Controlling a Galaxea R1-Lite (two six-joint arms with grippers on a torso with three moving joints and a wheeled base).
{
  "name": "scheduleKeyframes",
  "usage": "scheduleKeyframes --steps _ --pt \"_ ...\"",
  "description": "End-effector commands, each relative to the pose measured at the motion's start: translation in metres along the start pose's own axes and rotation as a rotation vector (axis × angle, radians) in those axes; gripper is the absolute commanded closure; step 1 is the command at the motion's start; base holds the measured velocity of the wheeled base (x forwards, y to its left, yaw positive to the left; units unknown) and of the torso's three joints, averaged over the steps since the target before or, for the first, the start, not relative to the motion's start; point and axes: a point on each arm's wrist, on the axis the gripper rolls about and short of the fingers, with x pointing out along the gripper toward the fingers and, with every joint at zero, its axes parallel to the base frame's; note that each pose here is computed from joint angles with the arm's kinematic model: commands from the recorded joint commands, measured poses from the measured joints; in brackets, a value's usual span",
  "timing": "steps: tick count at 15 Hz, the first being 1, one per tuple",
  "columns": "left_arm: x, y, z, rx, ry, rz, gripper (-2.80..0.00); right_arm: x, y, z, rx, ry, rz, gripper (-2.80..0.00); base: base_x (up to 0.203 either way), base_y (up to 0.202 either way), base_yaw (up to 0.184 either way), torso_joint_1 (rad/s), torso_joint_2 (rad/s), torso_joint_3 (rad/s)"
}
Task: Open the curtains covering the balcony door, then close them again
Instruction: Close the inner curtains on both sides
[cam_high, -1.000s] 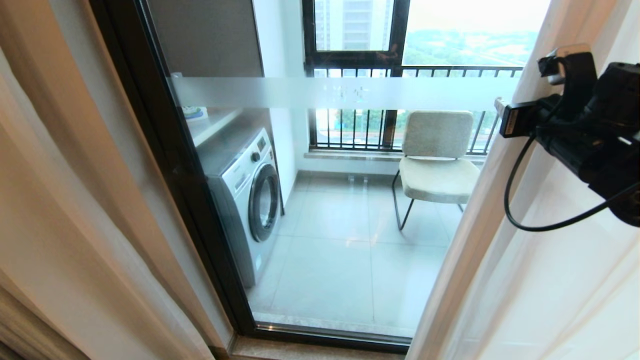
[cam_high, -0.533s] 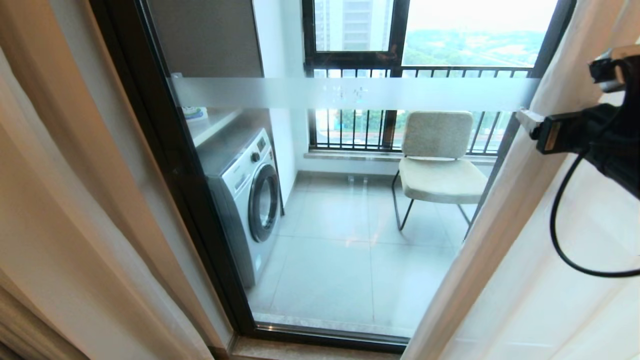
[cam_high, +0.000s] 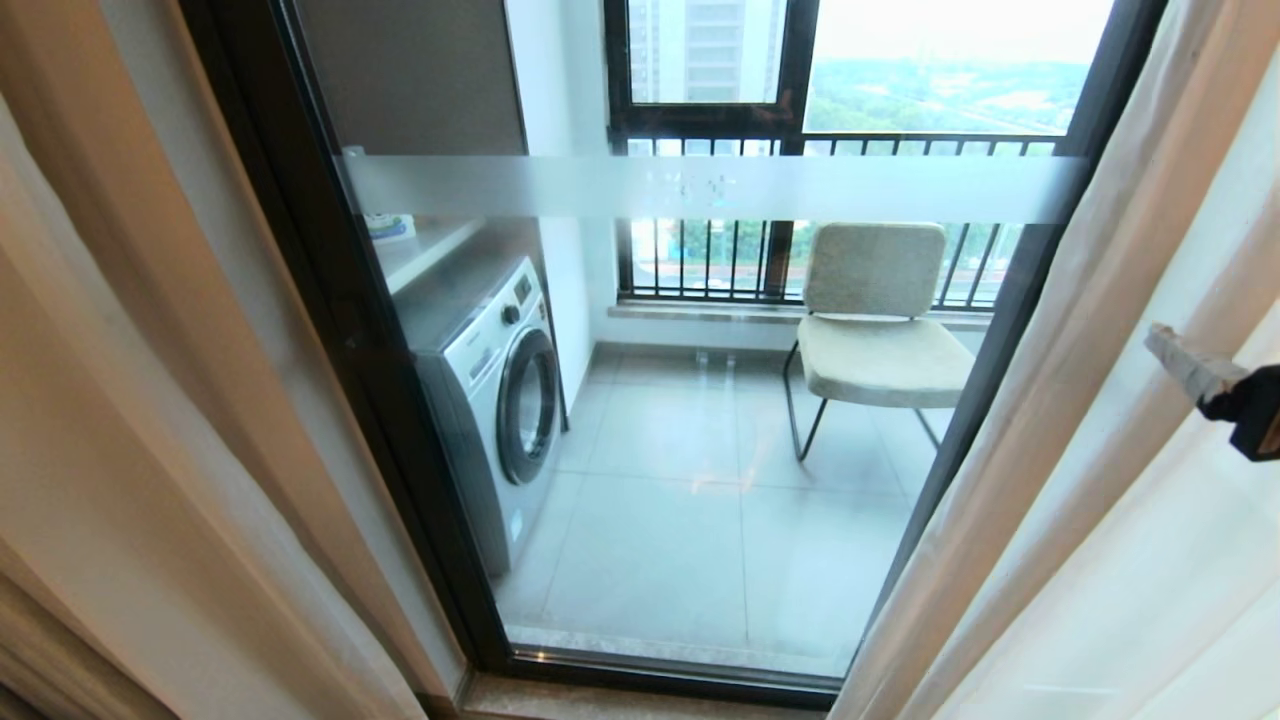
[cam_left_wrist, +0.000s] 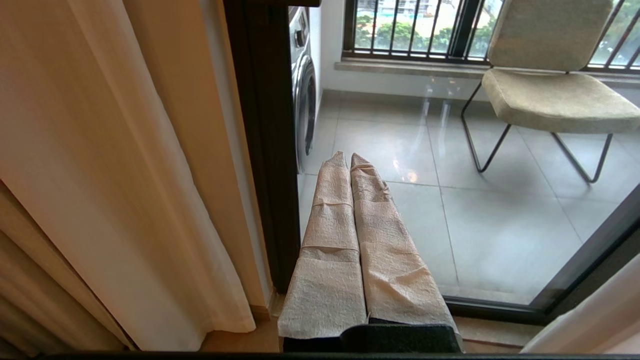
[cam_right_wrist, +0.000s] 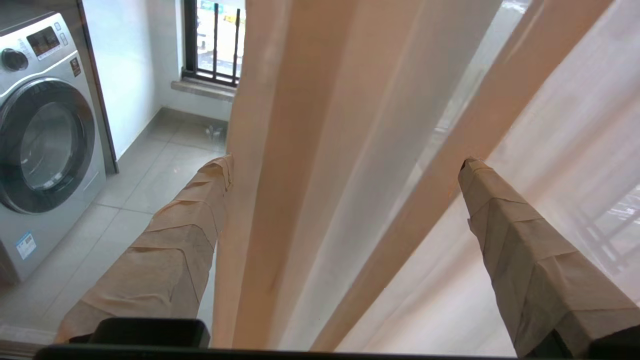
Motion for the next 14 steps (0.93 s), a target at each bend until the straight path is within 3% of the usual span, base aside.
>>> scheduleKeyframes --steps 1,3,4,10,14 --pt "0.000 0.000 0.000 -0.001 0.000 0.000 0.00 -0.013 -0.005 0.006 0.010 -0.047 -0.014 -2.80 0.000 0.000 0.000 0.000 0.00 0.000" --pt "0.000 0.000 0.000 -0.001 -0.001 0.000 0.00 -0.014 -0.005 0.005 0.009 -0.043 -0.012 -2.80 0.000 0.000 0.000 0.000 0.00 0.000" --pt "0.000 0.000 0.000 -0.001 0.000 0.000 0.00 -0.014 -0.005 0.005 0.009 -0.045 -0.010 0.00 0.000 0.000 0.000 0.000 0.00 0.000" --pt "0.000 0.000 0.000 -0.001 0.000 0.000 0.00 -0.021 -0.006 0.001 0.009 -0.038 -0.008 0.00 0.000 0.000 0.000 0.000 0.00 0.000" --pt "0.000 0.000 0.000 -0.001 0.000 0.000 0.00 -0.041 -0.019 -0.012 -0.015 0.046 -0.049 0.00 0.000 0.000 0.000 0.000 0.00 0.000"
